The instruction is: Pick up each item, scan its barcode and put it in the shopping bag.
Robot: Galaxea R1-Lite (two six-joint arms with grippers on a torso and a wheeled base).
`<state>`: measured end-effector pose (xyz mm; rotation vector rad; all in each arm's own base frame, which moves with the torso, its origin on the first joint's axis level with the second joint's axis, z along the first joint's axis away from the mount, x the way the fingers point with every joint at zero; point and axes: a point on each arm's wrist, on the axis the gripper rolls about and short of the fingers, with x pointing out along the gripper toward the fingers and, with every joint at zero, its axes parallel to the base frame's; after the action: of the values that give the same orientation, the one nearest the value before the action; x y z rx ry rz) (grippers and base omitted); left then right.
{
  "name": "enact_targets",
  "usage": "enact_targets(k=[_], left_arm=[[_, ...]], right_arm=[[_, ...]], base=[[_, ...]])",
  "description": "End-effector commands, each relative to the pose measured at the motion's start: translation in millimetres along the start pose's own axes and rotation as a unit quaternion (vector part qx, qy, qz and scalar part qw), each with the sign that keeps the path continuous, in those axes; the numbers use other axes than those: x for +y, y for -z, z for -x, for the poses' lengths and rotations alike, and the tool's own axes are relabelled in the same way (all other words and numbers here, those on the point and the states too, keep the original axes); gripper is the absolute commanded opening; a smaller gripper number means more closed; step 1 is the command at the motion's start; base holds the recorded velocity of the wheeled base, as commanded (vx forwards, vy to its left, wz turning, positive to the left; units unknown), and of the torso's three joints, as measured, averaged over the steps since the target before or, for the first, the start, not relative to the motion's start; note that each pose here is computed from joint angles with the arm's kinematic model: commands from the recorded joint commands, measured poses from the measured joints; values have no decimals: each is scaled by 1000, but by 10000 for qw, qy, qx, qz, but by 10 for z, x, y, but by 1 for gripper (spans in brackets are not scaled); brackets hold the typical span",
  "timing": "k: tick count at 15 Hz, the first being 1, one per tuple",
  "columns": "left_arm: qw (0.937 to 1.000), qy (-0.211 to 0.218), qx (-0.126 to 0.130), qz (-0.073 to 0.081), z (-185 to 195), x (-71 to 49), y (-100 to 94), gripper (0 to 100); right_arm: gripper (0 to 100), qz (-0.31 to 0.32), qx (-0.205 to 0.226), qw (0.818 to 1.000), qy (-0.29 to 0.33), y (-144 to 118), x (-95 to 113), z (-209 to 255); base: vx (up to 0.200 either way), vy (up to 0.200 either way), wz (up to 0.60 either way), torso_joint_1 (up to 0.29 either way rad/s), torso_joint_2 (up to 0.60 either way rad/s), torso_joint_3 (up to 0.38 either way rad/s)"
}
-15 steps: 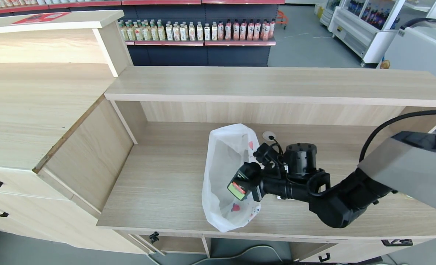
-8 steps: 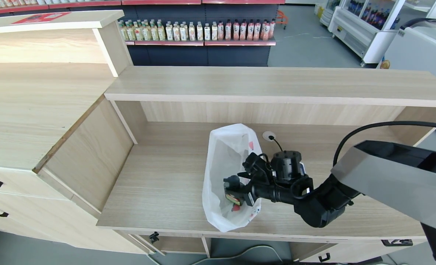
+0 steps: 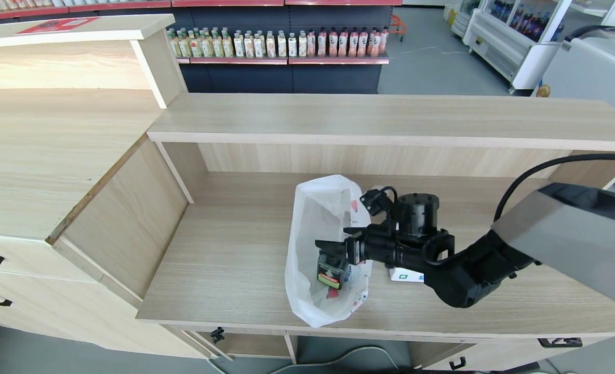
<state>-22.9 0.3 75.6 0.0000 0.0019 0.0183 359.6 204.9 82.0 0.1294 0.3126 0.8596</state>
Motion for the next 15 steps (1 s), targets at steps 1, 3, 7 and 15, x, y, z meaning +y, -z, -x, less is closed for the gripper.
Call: enact_targets(k=[1,3,7,15], left_arm=[[10000,-1,-2,0,0,0,0,100],[10000,-1,-2,0,0,0,0,100],[10000,-1,-2,0,0,0,0,100],[10000,-1,6,0,-1,0,0,100]], right_arm=[[100,-621,-648,9958,201,-518,4,506],[100,-494,-762,9929,768,-654,-172,1029],[100,1513,-376,9585,2386,-489,-278,2288],[100,1455,86,8440,5162,-180,-82,3347]], base=[[0,0,0,0,0,0],[0,0,0,0,0,0],[0,0,0,0,0,0],[0,0,0,0,0,0]])
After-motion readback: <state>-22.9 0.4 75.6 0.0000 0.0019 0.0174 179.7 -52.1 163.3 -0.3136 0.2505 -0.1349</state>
